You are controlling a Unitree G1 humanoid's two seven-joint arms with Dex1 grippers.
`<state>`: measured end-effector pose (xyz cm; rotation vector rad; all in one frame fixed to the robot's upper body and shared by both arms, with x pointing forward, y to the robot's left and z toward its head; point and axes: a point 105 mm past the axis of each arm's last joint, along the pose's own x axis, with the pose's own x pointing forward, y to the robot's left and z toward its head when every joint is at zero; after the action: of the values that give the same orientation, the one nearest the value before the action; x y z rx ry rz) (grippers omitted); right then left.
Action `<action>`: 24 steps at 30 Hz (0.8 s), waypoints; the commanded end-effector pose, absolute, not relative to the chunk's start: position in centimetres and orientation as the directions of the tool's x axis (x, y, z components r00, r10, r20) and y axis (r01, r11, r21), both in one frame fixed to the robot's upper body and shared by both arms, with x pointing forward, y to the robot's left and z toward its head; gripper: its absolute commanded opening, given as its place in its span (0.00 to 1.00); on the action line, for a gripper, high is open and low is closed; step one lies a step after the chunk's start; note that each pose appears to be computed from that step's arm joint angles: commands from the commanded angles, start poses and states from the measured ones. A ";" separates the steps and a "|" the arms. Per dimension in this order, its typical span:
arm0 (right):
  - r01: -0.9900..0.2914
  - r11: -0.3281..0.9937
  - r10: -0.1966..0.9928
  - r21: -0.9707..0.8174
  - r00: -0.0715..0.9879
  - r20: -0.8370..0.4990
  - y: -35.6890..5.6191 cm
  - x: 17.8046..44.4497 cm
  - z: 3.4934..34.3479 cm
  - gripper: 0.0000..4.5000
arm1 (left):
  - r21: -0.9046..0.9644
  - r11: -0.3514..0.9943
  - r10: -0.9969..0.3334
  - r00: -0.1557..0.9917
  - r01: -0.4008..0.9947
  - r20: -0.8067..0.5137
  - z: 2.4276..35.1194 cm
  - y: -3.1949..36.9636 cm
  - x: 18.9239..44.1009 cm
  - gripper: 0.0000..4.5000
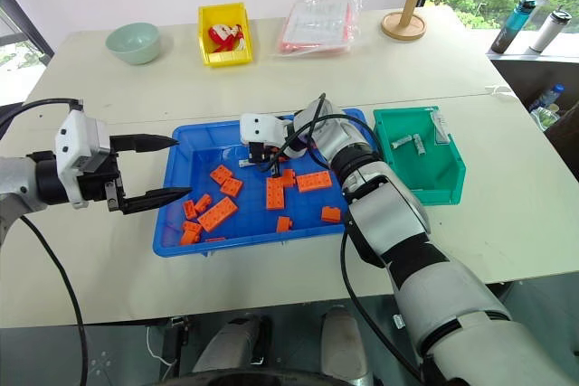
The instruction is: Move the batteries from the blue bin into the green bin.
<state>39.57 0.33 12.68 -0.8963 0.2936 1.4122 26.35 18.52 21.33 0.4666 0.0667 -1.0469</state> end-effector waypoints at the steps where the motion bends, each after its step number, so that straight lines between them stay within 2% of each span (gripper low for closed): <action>1: -0.928 -0.076 0.725 -0.364 0.199 -0.660 0.4 39.8 13.0 0.00 | 0.379 0.412 -0.817 0.520 0.829 -0.249 22.1 18.5 26.5 1.00; 4: -0.925 -0.077 0.723 -0.372 0.206 -0.660 0.5 39.8 13.1 0.17 | 0.379 0.409 -0.819 0.518 0.830 -0.248 22.1 18.5 26.6 1.00; 6: -0.922 -0.083 0.726 -0.379 0.204 -0.657 0.5 39.8 13.2 0.38 | 0.381 0.408 -0.819 0.517 0.830 -0.249 22.1 18.5 26.6 1.00; 12: -0.931 -0.071 0.795 -0.357 0.163 -0.584 1.3 39.5 16.0 0.38 | 0.383 0.409 -0.816 0.520 0.828 -0.251 22.1 18.7 26.6 1.00; 17: -0.934 0.000 0.824 -0.356 0.202 -0.530 1.9 39.7 17.8 0.38 | 0.384 0.414 -0.812 0.526 0.825 -0.253 22.2 18.9 26.6 1.00; 24: -0.895 0.144 0.753 -0.422 0.376 -0.539 1.9 40.6 16.8 0.38 | 0.372 0.431 -0.807 0.535 0.822 -0.249 22.3 19.5 27.2 1.00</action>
<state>40.62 1.30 16.50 -0.7627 0.2336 1.2403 27.05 19.23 21.22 0.4510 0.0714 -1.0304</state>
